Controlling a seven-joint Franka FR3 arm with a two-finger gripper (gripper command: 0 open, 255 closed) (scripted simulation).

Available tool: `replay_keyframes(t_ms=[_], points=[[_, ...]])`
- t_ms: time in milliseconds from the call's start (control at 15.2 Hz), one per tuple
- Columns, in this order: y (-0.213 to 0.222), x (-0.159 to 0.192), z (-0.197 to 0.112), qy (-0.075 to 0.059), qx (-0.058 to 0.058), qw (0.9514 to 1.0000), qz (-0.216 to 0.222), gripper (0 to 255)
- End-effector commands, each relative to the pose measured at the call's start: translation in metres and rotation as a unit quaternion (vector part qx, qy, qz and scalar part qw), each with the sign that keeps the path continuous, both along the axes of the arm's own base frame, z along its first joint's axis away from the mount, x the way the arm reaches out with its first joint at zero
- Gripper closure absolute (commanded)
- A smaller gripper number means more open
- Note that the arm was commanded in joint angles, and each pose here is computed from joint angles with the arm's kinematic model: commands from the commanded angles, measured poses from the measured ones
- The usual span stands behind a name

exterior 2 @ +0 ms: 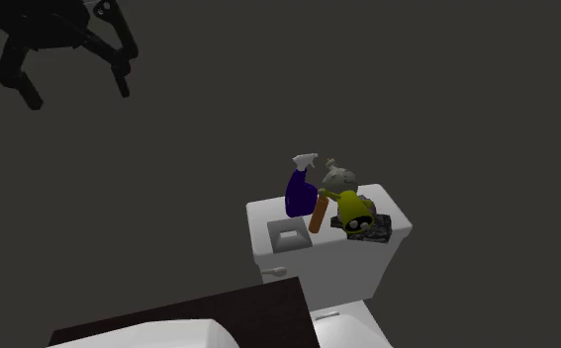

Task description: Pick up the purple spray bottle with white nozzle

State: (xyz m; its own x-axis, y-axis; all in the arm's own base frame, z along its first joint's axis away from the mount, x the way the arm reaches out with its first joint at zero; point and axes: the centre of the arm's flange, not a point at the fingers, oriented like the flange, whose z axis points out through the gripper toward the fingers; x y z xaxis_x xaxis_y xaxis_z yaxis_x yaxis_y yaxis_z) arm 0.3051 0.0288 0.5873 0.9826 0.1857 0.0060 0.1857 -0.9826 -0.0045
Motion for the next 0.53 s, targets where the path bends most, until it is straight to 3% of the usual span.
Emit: replay_keyframes(t_ms=[0, 462], points=[[0.0, 0.0, 0.0, 0.0, 0.0, 1.0, 0.0, 0], [-0.066, 0.009, -0.057, -0.012, -0.019, 0.9961, 0.085, 0]])
